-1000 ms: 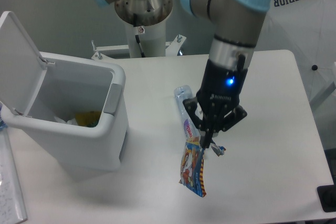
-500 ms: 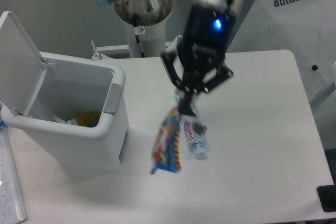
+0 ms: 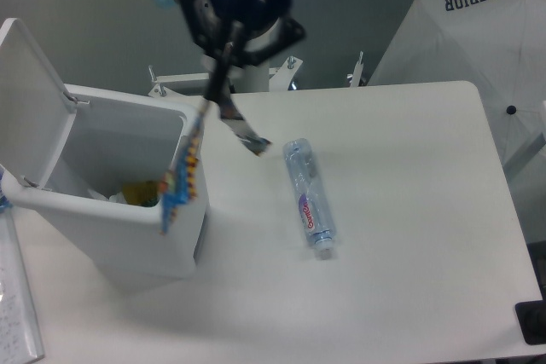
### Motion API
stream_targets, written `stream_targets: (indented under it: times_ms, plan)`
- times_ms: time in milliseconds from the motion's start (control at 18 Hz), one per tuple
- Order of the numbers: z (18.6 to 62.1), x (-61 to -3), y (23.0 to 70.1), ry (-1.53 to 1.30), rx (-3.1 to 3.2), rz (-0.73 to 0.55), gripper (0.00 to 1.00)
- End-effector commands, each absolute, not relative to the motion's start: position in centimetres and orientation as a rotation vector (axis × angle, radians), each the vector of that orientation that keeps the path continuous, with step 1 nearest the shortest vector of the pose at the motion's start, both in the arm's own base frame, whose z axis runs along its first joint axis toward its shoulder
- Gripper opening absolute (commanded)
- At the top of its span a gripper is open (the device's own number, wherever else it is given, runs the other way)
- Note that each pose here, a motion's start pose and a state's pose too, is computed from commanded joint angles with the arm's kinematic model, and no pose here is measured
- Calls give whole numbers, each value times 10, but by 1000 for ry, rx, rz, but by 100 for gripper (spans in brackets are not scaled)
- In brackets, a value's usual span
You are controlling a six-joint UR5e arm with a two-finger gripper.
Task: Place the trash in the trash can
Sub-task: 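Carry the wrapper over the white trash bin opening, then open the gripper to drop the wrapper into the bin, then move the gripper back over the clear water bottle and lower it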
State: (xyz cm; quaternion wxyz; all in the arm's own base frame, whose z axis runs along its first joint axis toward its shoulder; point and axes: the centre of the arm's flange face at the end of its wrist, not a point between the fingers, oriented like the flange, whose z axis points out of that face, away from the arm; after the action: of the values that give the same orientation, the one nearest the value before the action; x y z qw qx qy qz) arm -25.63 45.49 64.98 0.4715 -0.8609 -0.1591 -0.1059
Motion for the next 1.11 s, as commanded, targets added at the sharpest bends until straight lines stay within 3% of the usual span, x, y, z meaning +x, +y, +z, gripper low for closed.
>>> stream_targets:
  times_ms: [278,389,444,556,611,1111]
  plan:
    - [625,-216,447,-311,-2148,-278,0]
    - [616,-209,445,-308,-2157,-290,5]
    - [612,-207,446,-292,-2165,-292,21]
    - [602,-203,449,-231,-2181,-281,78]
    - [599,-200,450,-201,-2187,-274,99]
    - [606,-204,453,-194,-2184,-254,100]
